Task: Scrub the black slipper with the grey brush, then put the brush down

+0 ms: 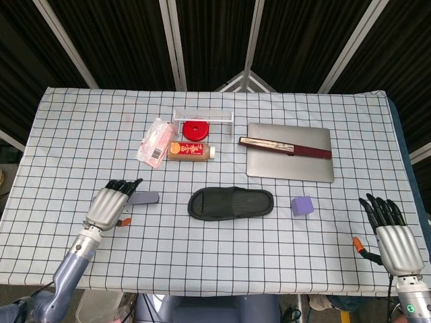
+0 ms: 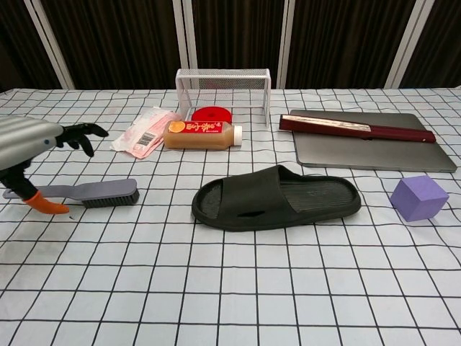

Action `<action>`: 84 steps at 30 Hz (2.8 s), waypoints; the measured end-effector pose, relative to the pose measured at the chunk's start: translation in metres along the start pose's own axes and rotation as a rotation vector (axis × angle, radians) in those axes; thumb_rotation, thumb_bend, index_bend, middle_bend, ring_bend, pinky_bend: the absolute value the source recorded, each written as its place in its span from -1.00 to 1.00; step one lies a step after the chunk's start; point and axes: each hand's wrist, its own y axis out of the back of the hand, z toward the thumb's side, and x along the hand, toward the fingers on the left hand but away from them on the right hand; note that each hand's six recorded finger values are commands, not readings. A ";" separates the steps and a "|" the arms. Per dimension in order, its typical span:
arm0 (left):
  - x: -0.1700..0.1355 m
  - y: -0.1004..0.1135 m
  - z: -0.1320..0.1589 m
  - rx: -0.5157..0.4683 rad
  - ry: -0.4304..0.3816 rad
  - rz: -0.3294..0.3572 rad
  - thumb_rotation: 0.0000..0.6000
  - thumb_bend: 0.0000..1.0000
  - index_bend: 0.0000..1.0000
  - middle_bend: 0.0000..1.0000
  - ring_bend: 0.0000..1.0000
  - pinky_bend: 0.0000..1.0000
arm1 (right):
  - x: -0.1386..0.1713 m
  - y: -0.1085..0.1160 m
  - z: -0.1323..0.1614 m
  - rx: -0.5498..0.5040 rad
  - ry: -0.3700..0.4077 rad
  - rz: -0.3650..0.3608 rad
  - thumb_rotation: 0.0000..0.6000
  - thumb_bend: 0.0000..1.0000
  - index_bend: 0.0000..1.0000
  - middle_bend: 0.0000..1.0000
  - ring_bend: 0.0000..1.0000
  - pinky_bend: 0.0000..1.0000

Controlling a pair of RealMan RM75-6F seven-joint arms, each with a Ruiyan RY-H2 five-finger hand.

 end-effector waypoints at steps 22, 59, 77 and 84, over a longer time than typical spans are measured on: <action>0.033 -0.015 0.012 -0.011 -0.005 -0.102 1.00 -0.38 -0.67 -0.41 -0.49 -0.51 | -0.004 0.007 -0.021 -0.006 -0.092 -0.011 0.74 -0.18 -1.00 -1.00 -1.00 -1.00; 0.036 -0.018 0.011 -0.013 -0.003 -0.173 1.00 -0.21 -0.25 -0.04 -0.23 -0.14 | -0.007 0.000 -0.020 0.010 -0.120 0.027 0.75 -0.18 -1.00 -1.00 -1.00 -1.00; 0.039 -0.011 0.015 -0.022 -0.008 -0.178 1.00 0.09 0.02 0.19 -0.01 0.10 | -0.006 -0.002 -0.012 0.026 -0.094 0.027 0.75 -0.18 -1.00 -1.00 -1.00 -1.00; 0.042 -0.004 0.016 0.000 0.002 -0.177 1.00 0.22 0.08 0.24 0.03 0.15 | -0.004 -0.003 -0.006 0.028 -0.068 0.030 0.74 -0.18 -1.00 -1.00 -1.00 -1.00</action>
